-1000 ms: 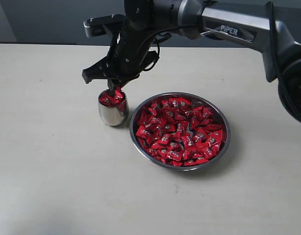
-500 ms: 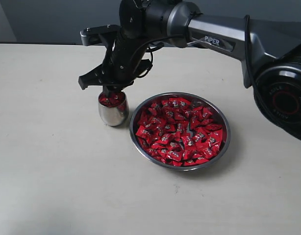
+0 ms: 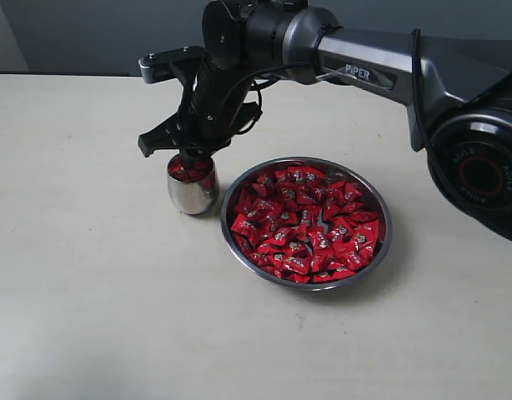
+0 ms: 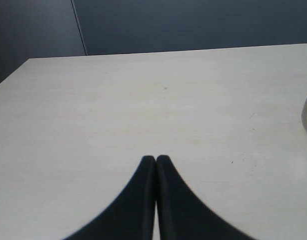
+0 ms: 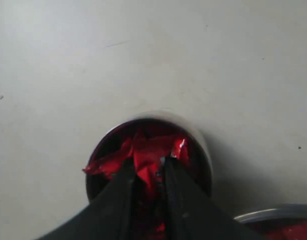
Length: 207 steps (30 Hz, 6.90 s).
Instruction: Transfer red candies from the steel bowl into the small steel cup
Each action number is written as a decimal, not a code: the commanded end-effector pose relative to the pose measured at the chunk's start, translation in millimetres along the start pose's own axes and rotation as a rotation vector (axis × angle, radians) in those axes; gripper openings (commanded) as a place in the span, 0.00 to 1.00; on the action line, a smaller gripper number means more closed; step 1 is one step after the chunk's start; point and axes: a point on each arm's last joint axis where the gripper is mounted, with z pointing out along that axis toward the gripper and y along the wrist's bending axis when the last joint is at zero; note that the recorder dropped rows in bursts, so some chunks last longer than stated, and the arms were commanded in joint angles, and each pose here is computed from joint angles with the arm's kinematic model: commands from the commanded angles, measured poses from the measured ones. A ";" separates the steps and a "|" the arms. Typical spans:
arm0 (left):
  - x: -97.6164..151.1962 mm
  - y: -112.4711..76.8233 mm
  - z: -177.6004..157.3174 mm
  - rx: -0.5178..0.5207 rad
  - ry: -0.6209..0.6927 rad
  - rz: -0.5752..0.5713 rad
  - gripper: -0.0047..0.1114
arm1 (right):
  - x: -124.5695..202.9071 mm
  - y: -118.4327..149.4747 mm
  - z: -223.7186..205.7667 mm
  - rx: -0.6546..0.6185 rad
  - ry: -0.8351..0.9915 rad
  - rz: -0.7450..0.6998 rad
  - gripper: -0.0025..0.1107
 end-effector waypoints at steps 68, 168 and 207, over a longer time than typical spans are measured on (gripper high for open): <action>0.6 -0.3 0.1 0.005 -0.008 0.002 0.04 | 8.0 3.5 -170.7 0.227 -0.336 -0.133 0.02; 0.6 -0.3 0.1 0.005 -0.008 0.002 0.04 | 427.2 -62.5 -190.1 0.816 -0.939 0.509 0.02; 0.6 -0.3 0.1 0.005 -0.008 0.002 0.04 | 431.1 -58.9 -189.8 0.822 -0.946 0.506 0.02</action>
